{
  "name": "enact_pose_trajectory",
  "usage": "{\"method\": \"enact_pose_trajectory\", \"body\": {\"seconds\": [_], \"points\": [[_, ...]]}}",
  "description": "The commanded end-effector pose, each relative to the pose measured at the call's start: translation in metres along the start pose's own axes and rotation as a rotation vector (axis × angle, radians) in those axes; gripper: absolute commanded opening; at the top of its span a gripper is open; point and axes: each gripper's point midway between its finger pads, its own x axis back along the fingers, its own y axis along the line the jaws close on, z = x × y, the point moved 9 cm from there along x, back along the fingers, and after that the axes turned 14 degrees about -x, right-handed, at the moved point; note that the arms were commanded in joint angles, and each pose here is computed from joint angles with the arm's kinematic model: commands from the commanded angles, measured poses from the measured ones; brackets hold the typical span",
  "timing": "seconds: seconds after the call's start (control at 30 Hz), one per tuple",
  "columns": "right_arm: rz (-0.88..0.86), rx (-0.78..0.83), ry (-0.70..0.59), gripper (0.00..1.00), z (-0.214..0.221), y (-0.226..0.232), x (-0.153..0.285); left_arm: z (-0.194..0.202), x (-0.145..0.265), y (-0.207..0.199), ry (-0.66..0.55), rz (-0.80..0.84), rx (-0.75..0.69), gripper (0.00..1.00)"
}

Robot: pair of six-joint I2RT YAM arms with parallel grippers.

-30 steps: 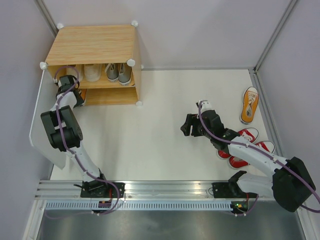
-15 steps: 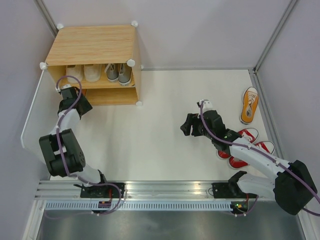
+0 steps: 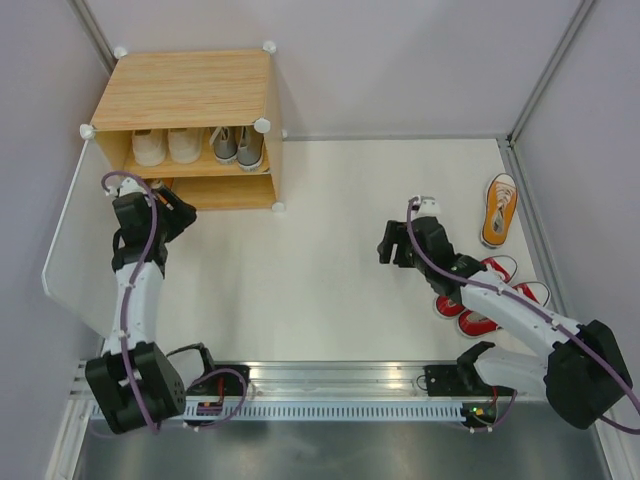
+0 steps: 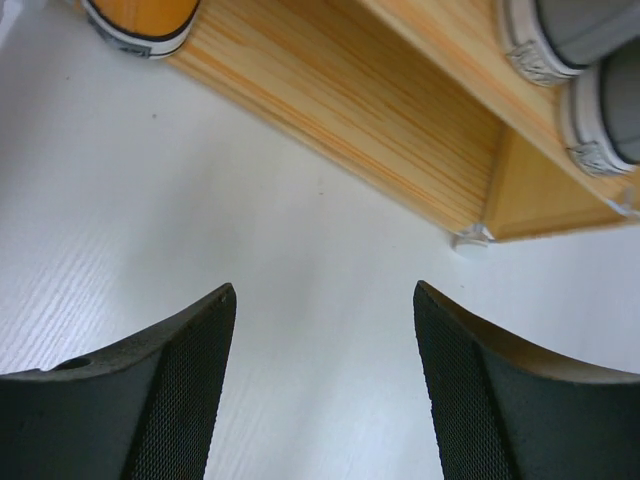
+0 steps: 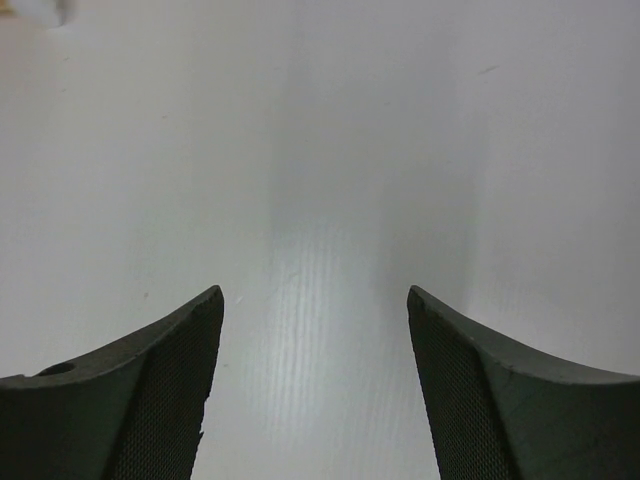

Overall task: Place and organize the shoes in the shoe cabinet
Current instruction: Place the shoe in the shoe cabinet, then pick up the shoe from the center of the board.

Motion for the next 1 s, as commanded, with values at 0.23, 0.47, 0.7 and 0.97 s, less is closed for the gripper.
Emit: {"method": "enact_pose_trajectory", "body": {"seconds": [0.23,0.47,0.7,0.97], "points": [[0.565,-0.274,-0.279,0.86,-0.067,-0.071,0.015,0.0,0.084,-0.076,-0.198,0.311,-0.261,0.76],[0.653,-0.362,-0.375,0.87,-0.11,-0.11,0.007,0.017,0.109,-0.106,-0.173,0.483,-0.508,1.0],[0.769,-0.406,-0.455,0.87,-0.17,-0.165,0.004,0.021,0.13,-0.108,-0.279,0.543,-0.52,1.0],[0.859,-0.368,-0.242,0.89,-0.171,-0.227,-0.055,0.02,0.141,-0.107,-0.314,0.552,-0.525,1.0]]}}
